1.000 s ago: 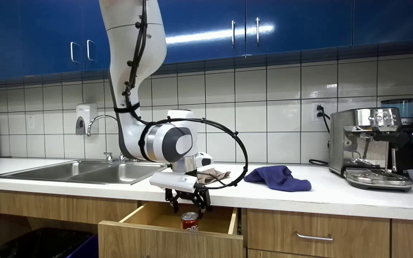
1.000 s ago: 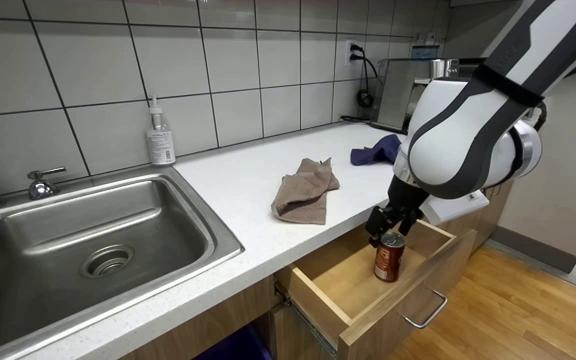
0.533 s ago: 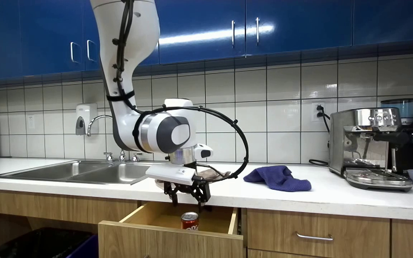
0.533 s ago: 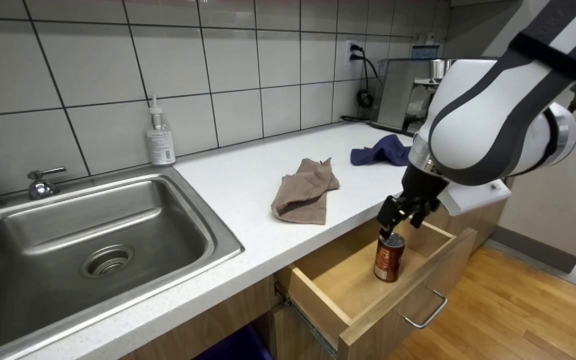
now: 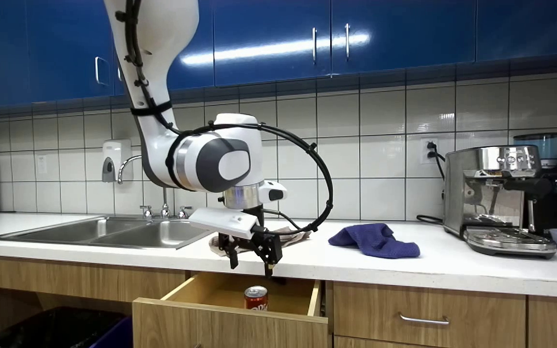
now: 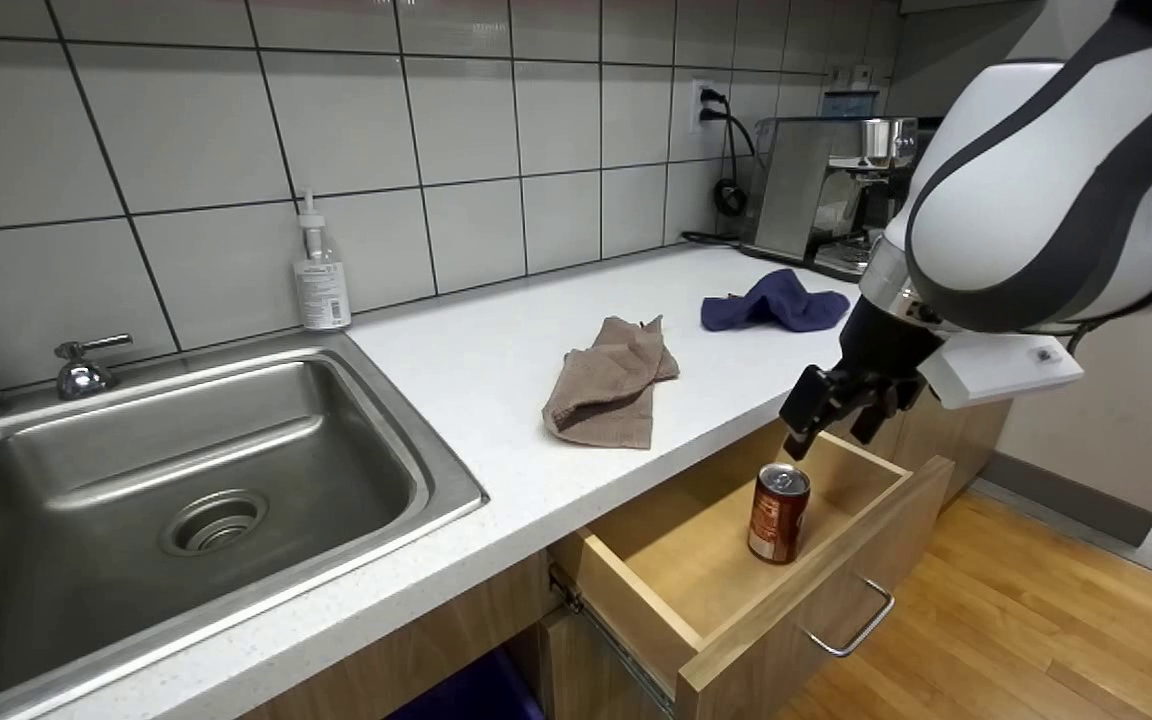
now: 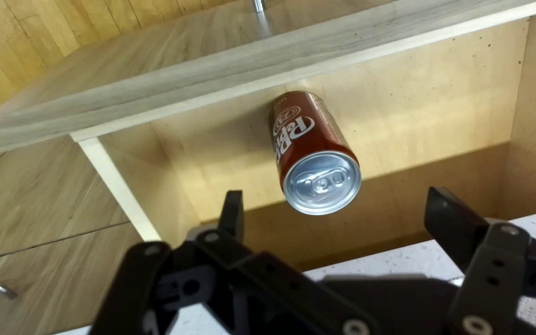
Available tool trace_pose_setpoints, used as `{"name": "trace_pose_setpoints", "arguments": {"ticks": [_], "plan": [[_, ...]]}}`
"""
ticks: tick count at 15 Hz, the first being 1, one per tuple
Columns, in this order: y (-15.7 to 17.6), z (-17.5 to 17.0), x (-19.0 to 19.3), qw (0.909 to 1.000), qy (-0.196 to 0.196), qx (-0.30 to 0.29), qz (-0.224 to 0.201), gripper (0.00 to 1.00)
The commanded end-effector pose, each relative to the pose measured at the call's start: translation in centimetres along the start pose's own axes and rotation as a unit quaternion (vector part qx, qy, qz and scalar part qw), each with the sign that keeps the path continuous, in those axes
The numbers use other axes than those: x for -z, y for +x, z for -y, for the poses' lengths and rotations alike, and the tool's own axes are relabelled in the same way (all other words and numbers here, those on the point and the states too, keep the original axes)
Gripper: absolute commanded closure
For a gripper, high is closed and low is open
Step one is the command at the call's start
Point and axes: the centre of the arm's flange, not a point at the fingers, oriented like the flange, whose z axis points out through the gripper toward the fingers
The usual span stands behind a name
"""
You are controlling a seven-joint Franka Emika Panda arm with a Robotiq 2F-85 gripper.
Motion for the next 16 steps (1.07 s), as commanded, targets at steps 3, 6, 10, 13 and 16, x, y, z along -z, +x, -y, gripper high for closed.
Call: {"name": "trace_pose_setpoints", "arguments": {"ticks": [3, 6, 10, 13, 16], "plan": [[-1.4, -1.6, 2.8, 0.9979, 0.005, -0.058, 0.026, 0.00], [-1.6, -2.2, 3.5, 0.9946, 0.008, -0.095, 0.042, 0.00], [-1.8, -2.4, 4.2, 0.9902, 0.010, -0.129, 0.052, 0.00], [-1.3, -2.9, 2.6, 0.9929, 0.004, -0.110, 0.045, 0.00], [-1.4, -3.0, 2.4, 0.9927, 0.004, -0.110, 0.048, 0.00]]}}
